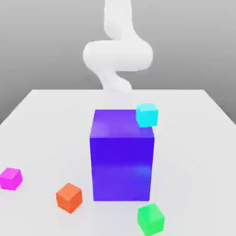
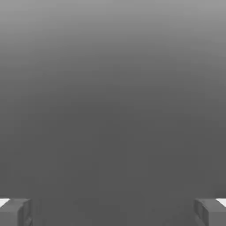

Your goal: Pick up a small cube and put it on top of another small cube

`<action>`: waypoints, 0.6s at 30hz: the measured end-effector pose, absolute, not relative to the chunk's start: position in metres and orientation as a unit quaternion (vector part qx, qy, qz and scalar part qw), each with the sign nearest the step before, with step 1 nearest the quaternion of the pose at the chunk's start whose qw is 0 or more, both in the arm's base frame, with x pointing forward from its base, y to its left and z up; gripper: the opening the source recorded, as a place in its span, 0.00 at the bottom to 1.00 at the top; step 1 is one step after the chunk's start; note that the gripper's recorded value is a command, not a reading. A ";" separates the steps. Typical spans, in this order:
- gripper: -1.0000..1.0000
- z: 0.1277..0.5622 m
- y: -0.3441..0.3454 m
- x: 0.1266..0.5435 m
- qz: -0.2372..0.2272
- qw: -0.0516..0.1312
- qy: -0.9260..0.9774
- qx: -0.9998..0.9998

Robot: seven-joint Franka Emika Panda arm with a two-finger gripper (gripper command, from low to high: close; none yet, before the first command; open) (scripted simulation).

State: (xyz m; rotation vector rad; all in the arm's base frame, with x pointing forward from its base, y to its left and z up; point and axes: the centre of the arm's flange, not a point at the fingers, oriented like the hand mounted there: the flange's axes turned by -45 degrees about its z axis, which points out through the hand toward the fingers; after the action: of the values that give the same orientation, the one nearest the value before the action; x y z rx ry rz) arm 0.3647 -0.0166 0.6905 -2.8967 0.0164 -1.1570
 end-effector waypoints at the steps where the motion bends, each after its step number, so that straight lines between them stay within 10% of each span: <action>1: 0.50 0.666 -0.035 0.384 -0.351 0.020 0.005 -0.936; 9: 0.50 0.505 -0.141 0.451 -0.239 0.055 0.017 -0.969; 18: 0.50 0.334 -0.247 0.427 -0.132 0.052 0.056 -0.988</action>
State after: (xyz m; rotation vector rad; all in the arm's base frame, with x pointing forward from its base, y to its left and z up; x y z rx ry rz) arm 0.4265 -0.2472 0.3336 -3.0054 0.1707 -0.4024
